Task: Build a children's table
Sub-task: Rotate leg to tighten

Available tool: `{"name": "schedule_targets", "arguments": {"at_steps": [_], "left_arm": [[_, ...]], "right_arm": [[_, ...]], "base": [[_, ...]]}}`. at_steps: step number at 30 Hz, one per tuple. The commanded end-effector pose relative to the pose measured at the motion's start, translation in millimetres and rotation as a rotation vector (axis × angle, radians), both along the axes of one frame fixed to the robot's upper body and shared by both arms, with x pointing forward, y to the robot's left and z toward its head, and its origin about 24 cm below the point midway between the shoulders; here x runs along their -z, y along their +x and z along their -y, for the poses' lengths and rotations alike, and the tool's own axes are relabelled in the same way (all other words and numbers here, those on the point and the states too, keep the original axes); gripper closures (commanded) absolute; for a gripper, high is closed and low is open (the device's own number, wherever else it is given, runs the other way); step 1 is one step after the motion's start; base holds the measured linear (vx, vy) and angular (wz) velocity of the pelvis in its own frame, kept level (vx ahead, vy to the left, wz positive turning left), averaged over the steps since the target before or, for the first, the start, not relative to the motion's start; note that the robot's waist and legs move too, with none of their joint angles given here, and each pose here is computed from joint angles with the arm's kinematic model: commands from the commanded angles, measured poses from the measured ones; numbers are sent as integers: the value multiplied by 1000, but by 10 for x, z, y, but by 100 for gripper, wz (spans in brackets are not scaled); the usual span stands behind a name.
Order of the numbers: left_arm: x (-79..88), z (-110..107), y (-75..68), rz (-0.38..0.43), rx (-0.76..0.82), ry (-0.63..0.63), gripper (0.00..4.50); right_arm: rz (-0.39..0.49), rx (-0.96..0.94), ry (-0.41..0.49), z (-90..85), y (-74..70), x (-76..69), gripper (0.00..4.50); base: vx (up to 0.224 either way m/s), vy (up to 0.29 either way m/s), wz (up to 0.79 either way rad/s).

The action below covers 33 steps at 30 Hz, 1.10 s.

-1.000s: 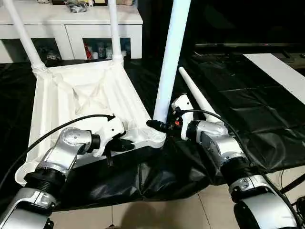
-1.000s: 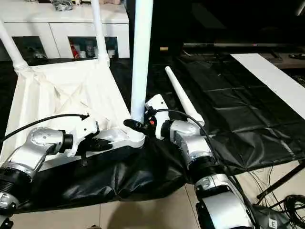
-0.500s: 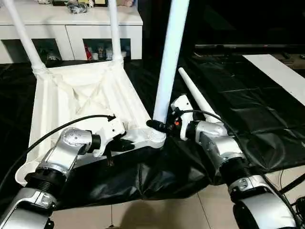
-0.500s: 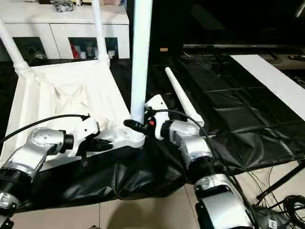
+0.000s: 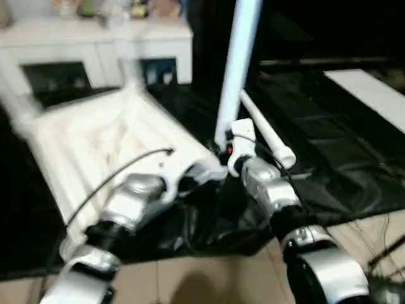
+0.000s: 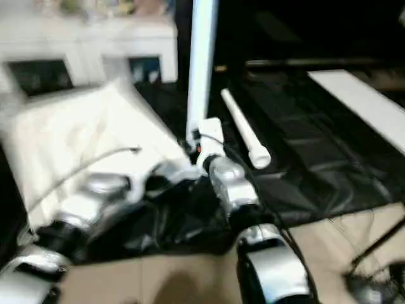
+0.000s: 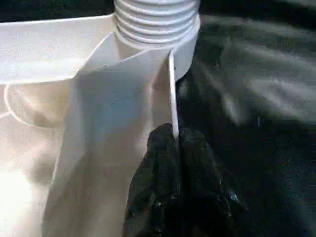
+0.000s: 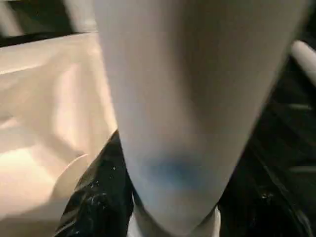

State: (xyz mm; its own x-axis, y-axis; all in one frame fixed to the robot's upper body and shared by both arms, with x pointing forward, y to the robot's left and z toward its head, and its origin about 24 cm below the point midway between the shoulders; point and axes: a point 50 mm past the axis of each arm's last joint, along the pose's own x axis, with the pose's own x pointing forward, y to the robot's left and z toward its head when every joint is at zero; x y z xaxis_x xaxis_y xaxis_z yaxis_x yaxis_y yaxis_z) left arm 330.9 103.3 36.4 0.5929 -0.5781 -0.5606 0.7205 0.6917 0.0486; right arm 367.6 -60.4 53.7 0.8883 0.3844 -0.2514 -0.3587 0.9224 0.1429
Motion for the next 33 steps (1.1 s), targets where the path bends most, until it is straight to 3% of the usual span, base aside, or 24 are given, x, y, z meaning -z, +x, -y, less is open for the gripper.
{"name": "schedule_targets", "arguments": {"at_steps": [1, 15, 22, 33], "left_arm": [[-37, 39, 49, 22, -59, 41, 450], [-55, 86, 17, 9, -92, 82, 450], [-80, 80, 10, 20, -70, 79, 450], [-80, 74, -28, 17, -35, 78, 450]], "right_arm": [[-298, -38, 6, -195, -308, 531, 264], [-299, 5, -20, -198, -259, 504, 264], [-259, -73, -68, -224, -247, 469, 264], [-267, -120, -71, -236, -235, 446, 264]], "base": [[0, 0, 0], [0, 0, 0], [0, 0, 0], [0, 0, 0]]}}
